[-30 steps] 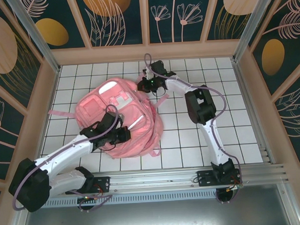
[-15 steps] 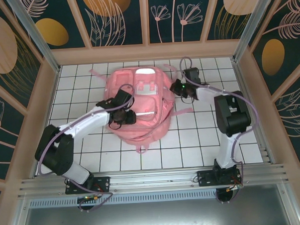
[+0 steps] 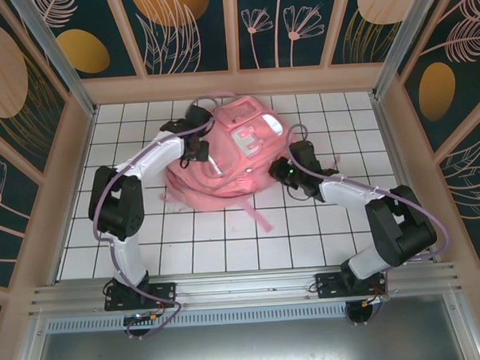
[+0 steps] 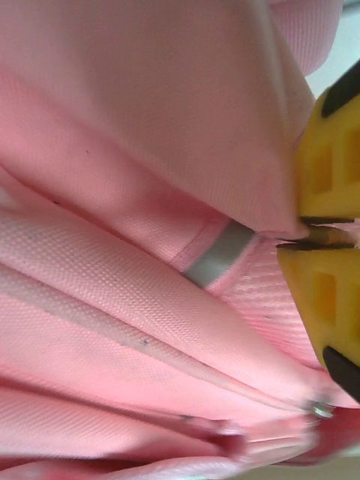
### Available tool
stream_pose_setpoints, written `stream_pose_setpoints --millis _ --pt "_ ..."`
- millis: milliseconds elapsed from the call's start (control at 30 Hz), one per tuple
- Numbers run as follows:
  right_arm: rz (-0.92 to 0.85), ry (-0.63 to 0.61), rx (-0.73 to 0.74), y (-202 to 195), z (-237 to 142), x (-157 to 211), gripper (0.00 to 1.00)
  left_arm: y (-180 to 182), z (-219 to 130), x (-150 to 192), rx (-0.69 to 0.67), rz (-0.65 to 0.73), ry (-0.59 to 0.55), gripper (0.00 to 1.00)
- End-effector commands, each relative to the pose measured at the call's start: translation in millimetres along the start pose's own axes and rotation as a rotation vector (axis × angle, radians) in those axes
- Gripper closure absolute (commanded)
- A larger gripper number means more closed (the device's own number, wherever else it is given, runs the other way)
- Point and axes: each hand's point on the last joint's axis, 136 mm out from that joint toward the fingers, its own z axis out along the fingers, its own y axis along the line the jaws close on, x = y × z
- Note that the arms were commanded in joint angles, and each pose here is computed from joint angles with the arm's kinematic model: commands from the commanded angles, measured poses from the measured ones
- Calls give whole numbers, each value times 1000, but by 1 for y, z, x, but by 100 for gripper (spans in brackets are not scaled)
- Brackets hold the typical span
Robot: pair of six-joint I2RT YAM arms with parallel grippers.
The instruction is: Pack the student bag
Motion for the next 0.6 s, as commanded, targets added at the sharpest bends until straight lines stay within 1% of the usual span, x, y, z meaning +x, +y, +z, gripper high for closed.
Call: stream_pose_setpoints --millis 0,33,67,167,233,300,367,433,533,567 --pt "-20 152 -36 16 -3 30 67 0 -56 -37 60 -92 -205 44" --pt "-47 169 -9 14 -3 36 63 -2 -65 -30 99 -92 -200 44" --pt "-70 176 18 11 -5 38 61 -5 -73 -23 146 -98 -191 43" --pt "-109 140 69 3 -20 34 61 -22 -94 5 272 -97 -165 43" --pt "-134 106 61 6 -33 29 62 -43 -108 26 341 -86 -152 44" --pt "-146 75 41 13 -43 23 63 -70 -115 51 440 -120 -110 44" --pt "-149 77 32 17 -47 21 64 -95 -112 79 550 -186 -27 44" --pt "-150 106 13 23 -45 23 66 -108 -107 96 595 -234 15 44" --pt "-152 103 34 19 -44 23 68 -125 -99 108 600 -234 41 43" --pt "-154 104 32 18 -43 24 69 -128 -93 112 583 -232 64 43"
